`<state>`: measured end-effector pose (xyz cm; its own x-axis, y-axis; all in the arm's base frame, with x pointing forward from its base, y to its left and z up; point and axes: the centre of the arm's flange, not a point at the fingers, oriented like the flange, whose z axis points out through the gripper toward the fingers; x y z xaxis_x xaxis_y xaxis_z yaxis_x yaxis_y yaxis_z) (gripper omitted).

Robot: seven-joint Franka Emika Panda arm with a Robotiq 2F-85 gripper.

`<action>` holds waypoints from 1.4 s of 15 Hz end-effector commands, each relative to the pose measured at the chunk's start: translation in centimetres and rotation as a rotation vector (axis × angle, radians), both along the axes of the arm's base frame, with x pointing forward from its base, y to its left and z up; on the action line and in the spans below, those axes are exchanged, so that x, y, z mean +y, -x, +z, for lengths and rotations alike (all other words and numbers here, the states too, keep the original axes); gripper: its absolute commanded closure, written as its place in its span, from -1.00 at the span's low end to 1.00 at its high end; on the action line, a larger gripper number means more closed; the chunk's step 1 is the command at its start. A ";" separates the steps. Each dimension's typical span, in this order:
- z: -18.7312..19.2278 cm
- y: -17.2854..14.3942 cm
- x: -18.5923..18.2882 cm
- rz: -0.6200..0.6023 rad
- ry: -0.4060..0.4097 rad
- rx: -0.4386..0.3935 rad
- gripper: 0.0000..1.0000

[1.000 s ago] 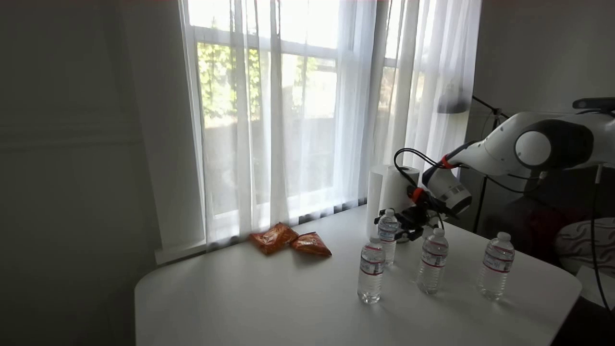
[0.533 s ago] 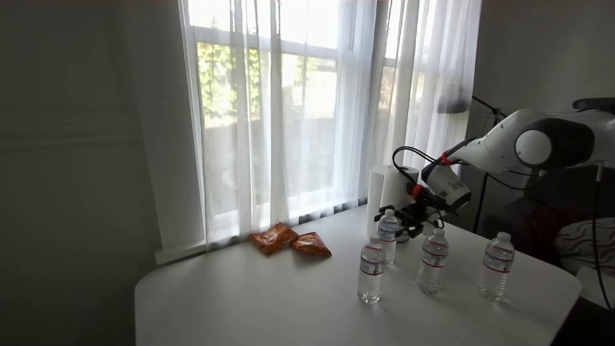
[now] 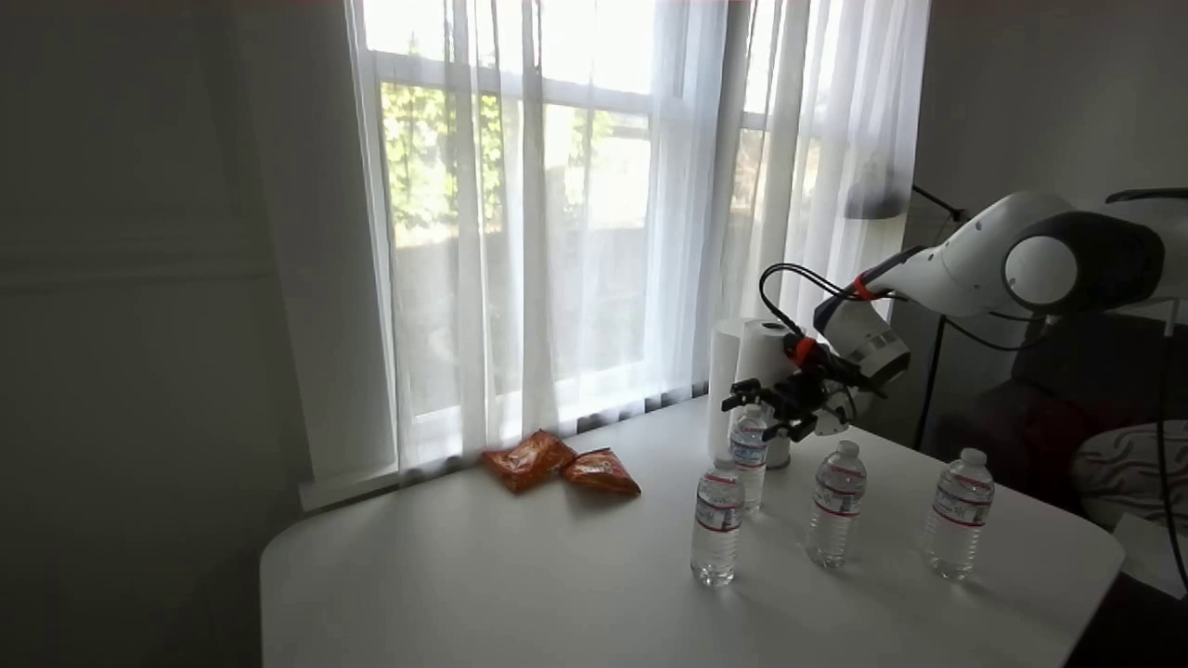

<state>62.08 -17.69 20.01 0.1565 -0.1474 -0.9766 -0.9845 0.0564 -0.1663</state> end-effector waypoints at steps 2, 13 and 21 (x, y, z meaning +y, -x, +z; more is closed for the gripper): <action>2.8 1.1 0.6 0.043 0.059 0.045 -1.00; 9.3 3.5 0.7 0.134 0.269 -0.025 -1.00; 15.7 5.1 2.5 0.242 0.566 -0.186 -1.00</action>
